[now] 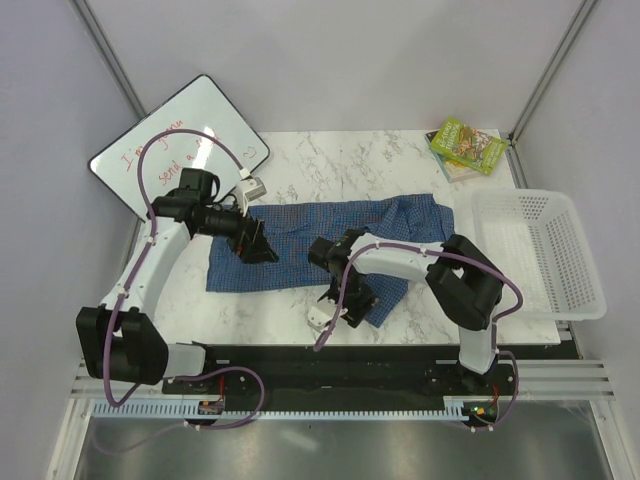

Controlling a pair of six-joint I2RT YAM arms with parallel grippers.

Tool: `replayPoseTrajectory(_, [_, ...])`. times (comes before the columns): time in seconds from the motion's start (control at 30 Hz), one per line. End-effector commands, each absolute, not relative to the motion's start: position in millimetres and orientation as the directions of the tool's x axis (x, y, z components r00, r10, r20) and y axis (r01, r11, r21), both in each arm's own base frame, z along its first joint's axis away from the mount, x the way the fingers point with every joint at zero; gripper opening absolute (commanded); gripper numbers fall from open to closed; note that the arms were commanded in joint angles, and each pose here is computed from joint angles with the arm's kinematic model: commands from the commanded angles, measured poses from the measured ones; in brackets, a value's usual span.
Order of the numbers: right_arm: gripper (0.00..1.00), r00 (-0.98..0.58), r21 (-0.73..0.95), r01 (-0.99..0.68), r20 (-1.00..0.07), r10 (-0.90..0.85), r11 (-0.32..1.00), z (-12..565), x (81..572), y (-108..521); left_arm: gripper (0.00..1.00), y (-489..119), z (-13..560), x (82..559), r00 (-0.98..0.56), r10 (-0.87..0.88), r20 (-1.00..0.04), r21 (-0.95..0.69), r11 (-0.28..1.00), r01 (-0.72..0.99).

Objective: Fold and stack the long sleeve shirts
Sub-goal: Fold the shirt

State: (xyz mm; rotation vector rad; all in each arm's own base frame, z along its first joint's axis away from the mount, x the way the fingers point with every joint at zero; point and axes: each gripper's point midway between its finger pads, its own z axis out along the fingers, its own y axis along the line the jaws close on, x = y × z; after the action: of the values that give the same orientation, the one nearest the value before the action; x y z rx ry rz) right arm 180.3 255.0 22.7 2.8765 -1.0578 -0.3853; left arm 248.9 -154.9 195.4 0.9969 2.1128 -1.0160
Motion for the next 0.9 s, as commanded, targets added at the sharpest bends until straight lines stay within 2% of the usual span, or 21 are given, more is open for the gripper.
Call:
replayPoseTrajectory(0.0, [0.70,0.737,0.086,-0.639,-0.214,-0.641,-0.764,41.2,194.7,269.0,0.99,-160.8,199.9,244.6,-0.558,0.343,-0.755,-0.425,0.392,0.816])
replayPoseTrajectory(0.17, [0.69,0.716,0.065,-0.670,-0.208,-0.667,-0.740,46.3,215.2,275.9,0.99,-160.9,195.3,241.5,-0.567,0.344,-0.748,-0.436,0.388,0.812])
replayPoseTrajectory(0.3, [0.62,0.713,0.101,-0.668,-0.193,-0.674,-0.737,36.9,216.0,268.0,0.99,-159.9,193.3,240.7,-0.570,0.348,-0.745,-0.436,0.394,0.809])
replayPoseTrajectory(0.57, [0.56,0.726,0.141,-0.649,-0.179,-0.664,-0.748,21.4,207.6,253.9,1.00,-158.9,193.2,241.0,-0.566,0.352,-0.746,-0.427,0.400,0.811])
replayPoseTrajectory(0.67, [0.47,0.729,0.151,-0.643,-0.179,-0.661,-0.751,18.5,205.8,250.8,0.99,-158.2,193.1,243.1,-0.568,0.352,-0.744,-0.426,0.405,0.809])
replayPoseTrajectory(0.77, [0.33,0.735,0.150,-0.639,-0.170,-0.656,-0.755,17.1,206.1,250.0,0.99,-157.9,191.8,245.2,-0.570,0.357,-0.740,-0.425,0.409,0.807])
replayPoseTrajectory(0.87, [0.00,0.726,0.129,-0.659,-0.149,-0.671,-0.741,20.9,212.5,253.5,0.99,-157.8,194.5,248.6,-0.572,0.353,-0.741,-0.424,0.414,0.805])
